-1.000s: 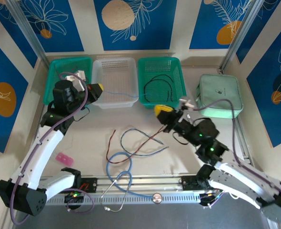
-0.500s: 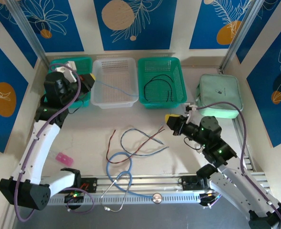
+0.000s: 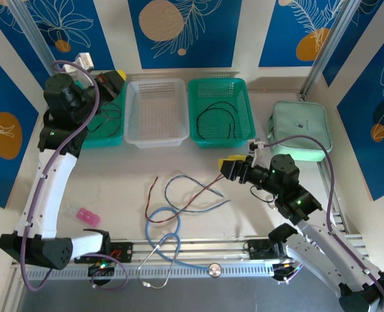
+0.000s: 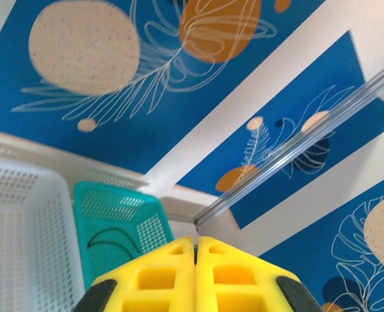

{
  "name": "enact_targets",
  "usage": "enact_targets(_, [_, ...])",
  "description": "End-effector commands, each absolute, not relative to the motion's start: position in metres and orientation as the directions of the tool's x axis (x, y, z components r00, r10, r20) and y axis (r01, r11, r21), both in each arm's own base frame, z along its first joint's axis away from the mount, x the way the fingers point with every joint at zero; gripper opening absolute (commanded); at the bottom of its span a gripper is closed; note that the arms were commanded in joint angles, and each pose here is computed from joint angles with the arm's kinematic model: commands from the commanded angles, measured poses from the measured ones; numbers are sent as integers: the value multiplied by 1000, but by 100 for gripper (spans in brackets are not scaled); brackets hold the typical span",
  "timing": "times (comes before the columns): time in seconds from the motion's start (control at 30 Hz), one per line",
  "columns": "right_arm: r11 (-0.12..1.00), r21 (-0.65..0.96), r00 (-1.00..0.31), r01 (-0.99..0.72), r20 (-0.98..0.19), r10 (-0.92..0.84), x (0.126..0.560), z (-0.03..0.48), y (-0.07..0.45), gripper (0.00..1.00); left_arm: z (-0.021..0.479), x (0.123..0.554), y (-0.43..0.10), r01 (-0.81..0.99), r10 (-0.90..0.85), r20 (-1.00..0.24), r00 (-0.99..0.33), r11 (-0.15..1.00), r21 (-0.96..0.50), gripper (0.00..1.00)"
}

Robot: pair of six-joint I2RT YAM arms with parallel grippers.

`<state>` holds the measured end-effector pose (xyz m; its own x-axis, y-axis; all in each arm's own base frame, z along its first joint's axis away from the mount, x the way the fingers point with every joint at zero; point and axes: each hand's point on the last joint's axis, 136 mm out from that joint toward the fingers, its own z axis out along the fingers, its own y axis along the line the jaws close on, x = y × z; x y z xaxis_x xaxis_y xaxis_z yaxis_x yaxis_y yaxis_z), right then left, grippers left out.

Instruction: Untangle the cables

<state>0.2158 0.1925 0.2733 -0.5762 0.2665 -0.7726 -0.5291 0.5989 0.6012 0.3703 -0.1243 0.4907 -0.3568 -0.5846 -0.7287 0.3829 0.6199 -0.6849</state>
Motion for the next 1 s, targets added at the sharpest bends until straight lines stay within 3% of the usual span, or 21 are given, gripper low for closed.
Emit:
enact_targets(0.0, [595,581,-532,-555,-798,282,215,293,189,66,533,366,-124,461,-585,-762,-278,615,-640,0])
enact_targets(0.33, [642,560,-504,-523,-811,297,214,299,175,67,588,401,-127,525,-629,-752,-197,580,-623,0])
enact_targets(0.57, [657,561,-498,-503,-810,311,214,300,167,67,589,433,-129,528,-644,-745,-173,578,-623,0])
enact_targets(0.7, [654,565,-497,-503,-808,316,213,301,167,67,539,467,-139,481,-604,-753,-263,594,-645,0])
enact_targets(0.97, [638,581,-513,-506,-797,319,211,301,169,68,348,524,-157,264,-476,-686,-551,680,-684,0])
